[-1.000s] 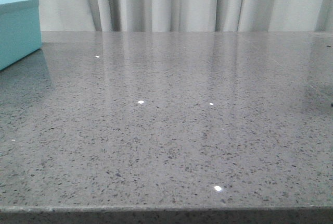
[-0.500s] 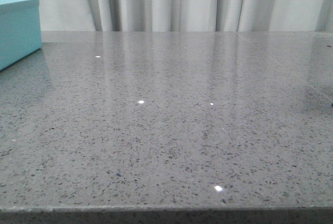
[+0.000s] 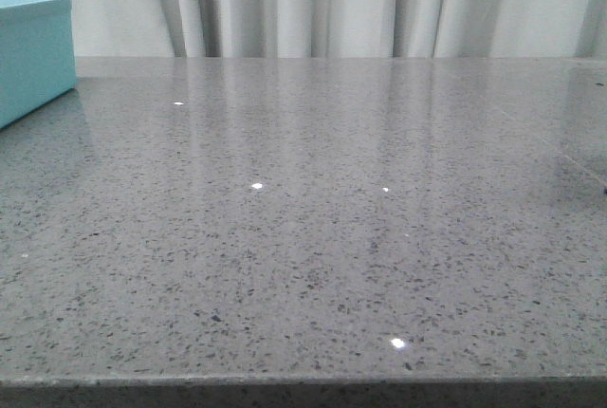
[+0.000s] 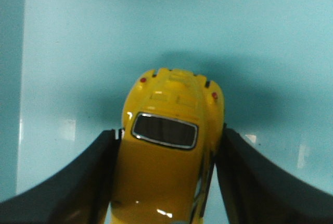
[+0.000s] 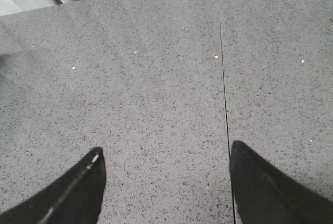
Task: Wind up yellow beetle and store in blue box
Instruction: 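Lower the car into the blue box and open the left gripper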
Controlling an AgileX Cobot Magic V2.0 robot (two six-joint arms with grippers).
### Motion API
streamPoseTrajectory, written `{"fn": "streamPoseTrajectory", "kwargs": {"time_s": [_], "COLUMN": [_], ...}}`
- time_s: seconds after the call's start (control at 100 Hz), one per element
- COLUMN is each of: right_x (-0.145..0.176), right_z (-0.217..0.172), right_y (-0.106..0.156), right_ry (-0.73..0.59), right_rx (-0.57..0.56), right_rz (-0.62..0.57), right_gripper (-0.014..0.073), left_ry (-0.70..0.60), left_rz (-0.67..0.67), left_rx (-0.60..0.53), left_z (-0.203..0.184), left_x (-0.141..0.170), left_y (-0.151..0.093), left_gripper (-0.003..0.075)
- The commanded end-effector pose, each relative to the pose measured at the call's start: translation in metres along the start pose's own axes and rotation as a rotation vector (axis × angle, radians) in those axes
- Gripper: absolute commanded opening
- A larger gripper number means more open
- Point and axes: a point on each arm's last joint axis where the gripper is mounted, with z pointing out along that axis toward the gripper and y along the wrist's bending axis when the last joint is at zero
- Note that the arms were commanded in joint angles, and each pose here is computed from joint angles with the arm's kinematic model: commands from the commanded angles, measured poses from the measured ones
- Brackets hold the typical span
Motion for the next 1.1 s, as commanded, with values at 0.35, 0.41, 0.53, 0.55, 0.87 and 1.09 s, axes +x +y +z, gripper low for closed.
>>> {"fn": "streamPoseTrajectory", "kwargs": {"time_s": [0.35, 0.41, 0.53, 0.55, 0.87, 1.09], "right_x": [-0.0125, -0.0125, -0.0125, -0.0125, -0.0124, -0.0117], "right_z": [-0.0095, -0.0095, -0.0095, -0.0095, -0.0095, -0.0094], "right_y": [0.0047, 0.0047, 0.0047, 0.0047, 0.0047, 0.0049], "right_ry": [-0.095, -0.095, -0.095, -0.095, -0.094, -0.085], "right_rx": [-0.046, -0.046, -0.046, -0.046, -0.045, -0.048], "right_rz": [-0.012, -0.012, -0.012, -0.012, -0.012, -0.002], "right_gripper": [0.0508, 0.0508, 0.0508, 0.0508, 0.0508, 0.0508], "left_ry": [-0.081, -0.082, -0.082, -0.082, -0.082, -0.093], "left_rz": [-0.016, -0.016, -0.016, -0.016, -0.016, -0.016], "left_rx": [0.006, 0.006, 0.006, 0.006, 0.006, 0.008], "left_z": [-0.0254, -0.0254, -0.0254, -0.0254, -0.0254, -0.0255], "left_x": [-0.0033, -0.0034, -0.0034, -0.0034, -0.0034, -0.0044], "left_y": [0.0006, 0.0006, 0.0006, 0.0006, 0.0006, 0.0004], "left_gripper": [0.0148, 0.0153, 0.0225, 0.0245, 0.0351, 0.0393]}}
